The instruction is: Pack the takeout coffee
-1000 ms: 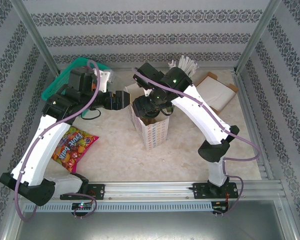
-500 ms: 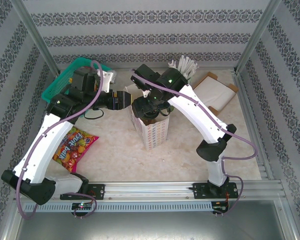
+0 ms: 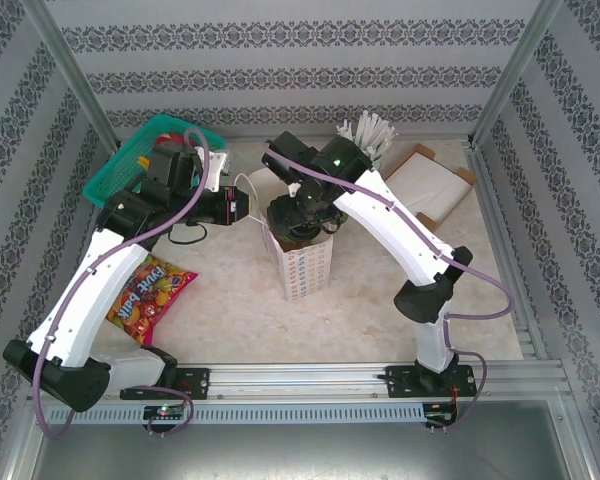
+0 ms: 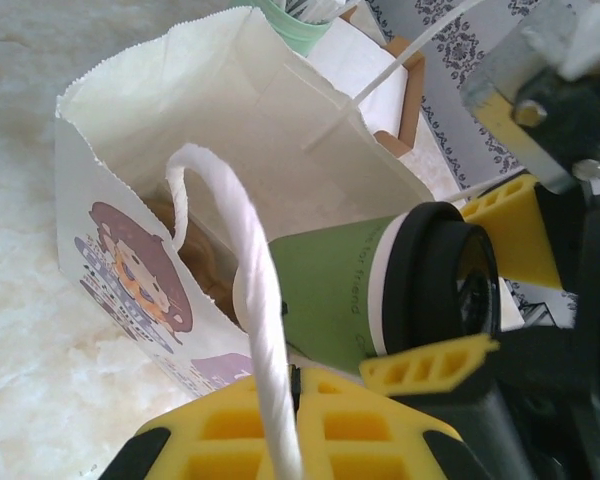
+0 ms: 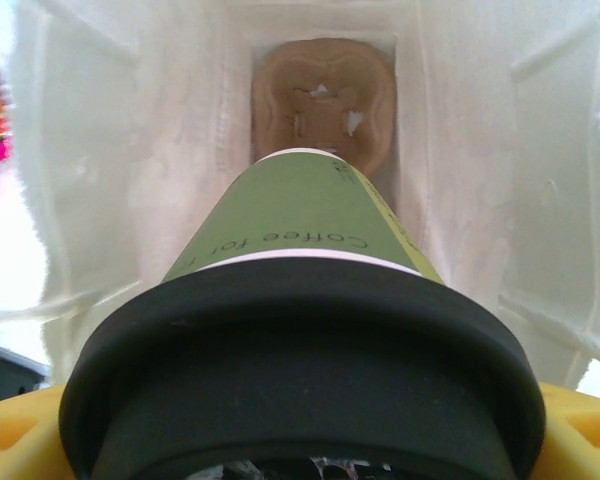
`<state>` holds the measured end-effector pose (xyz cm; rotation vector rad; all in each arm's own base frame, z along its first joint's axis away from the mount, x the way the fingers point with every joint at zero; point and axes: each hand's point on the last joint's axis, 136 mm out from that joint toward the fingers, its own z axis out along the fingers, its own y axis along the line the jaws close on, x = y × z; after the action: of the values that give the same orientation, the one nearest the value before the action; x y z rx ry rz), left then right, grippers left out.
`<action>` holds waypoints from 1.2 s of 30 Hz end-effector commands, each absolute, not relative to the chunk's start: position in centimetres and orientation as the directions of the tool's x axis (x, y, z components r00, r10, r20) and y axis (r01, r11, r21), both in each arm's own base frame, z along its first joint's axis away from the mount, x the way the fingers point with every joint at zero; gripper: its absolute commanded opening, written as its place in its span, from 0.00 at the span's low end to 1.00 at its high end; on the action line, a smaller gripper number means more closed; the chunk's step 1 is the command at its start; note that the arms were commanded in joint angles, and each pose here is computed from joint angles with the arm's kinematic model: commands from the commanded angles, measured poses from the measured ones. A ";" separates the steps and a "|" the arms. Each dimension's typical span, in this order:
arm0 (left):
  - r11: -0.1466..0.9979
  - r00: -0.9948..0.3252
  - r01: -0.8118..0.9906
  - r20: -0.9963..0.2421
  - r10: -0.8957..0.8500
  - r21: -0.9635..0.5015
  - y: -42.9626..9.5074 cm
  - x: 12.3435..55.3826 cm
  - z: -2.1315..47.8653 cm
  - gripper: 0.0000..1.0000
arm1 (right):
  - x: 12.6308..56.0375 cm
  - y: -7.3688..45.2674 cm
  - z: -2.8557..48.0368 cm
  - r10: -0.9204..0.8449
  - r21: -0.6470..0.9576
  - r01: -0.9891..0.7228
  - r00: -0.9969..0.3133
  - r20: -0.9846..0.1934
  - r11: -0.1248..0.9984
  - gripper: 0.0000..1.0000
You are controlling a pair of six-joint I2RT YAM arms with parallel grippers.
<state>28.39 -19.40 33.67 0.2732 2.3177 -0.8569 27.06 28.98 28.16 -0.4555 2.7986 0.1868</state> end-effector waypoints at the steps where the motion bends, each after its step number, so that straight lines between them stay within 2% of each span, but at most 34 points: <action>1: 0.744 -0.788 0.397 -0.615 -0.024 -0.538 -19.8 27.2 33.8 0.00 | 24.2 24.2 28.0 -0.279 -0.042 -0.276 -0.942 -0.186 0.960 0.72; 9: 0.683 -0.783 0.447 -0.621 -0.013 -0.577 -20.9 26.7 34.5 0.00 | 24.4 26.7 27.3 -0.282 0.004 -0.287 -0.943 -0.174 0.958 0.72; 28: 0.682 -0.788 0.461 -0.615 0.019 -0.568 -21.3 27.1 33.6 0.00 | 24.7 27.4 25.7 -0.281 -0.009 -0.282 -0.949 -0.140 0.959 0.72; 36: 0.655 -0.760 0.511 -0.649 0.043 -0.556 -21.6 26.6 34.2 0.00 | 24.9 26.3 25.4 -0.274 -0.066 -0.267 -0.953 -0.131 0.961 0.72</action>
<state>27.14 -20.84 33.83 0.3590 2.3060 -0.9822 27.84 29.83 26.60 -0.3846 2.8350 0.1594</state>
